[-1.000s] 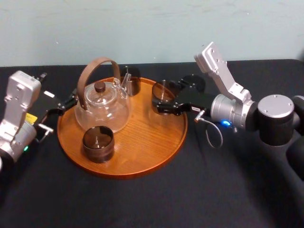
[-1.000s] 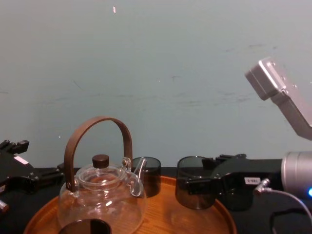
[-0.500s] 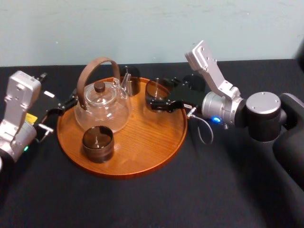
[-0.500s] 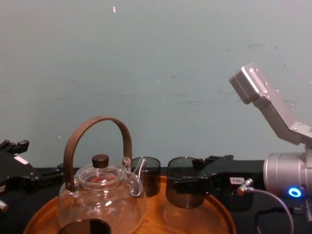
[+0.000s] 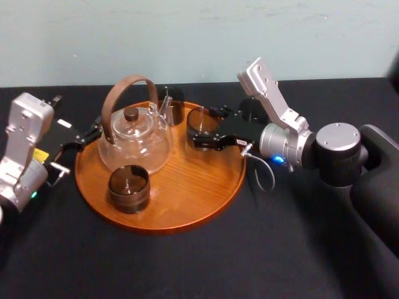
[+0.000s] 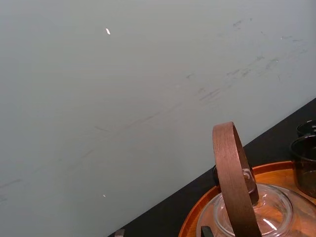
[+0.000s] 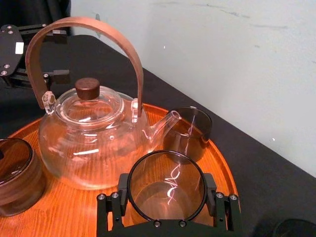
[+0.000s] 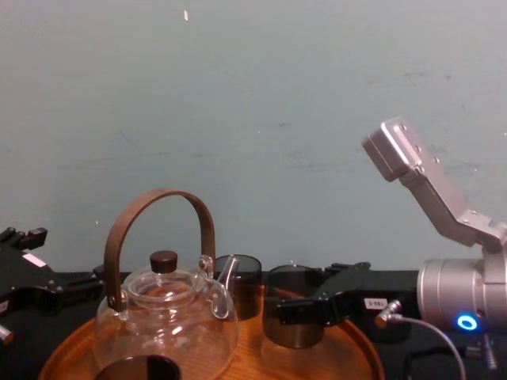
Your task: Pick up the glass from the table and place it on the tray.
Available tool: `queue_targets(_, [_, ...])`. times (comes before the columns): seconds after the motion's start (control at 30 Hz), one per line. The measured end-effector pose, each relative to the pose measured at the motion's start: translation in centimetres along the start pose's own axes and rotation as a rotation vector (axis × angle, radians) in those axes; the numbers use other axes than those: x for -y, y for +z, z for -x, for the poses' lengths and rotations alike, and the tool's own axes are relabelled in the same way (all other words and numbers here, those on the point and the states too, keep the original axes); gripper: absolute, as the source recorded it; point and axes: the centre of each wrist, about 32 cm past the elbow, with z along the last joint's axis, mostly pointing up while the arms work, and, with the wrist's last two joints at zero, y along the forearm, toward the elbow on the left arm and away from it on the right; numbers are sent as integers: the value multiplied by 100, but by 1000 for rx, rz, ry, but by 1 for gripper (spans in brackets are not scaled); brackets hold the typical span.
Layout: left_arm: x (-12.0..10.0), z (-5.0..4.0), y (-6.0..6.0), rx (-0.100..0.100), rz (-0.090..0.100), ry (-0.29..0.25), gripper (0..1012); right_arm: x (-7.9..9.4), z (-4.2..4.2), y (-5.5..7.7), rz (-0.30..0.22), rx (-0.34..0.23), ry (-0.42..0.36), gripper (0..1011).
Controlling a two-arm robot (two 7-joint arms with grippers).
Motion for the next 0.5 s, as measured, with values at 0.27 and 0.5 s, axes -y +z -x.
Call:
queue_targets(0.27, [0,0,0,0,0,0,1001,9,13,-48,10,-10,2,905])
queue_targets(0.5, [0,0,0,0,0,0,1001,19,9,-65,13,-15,1,905])
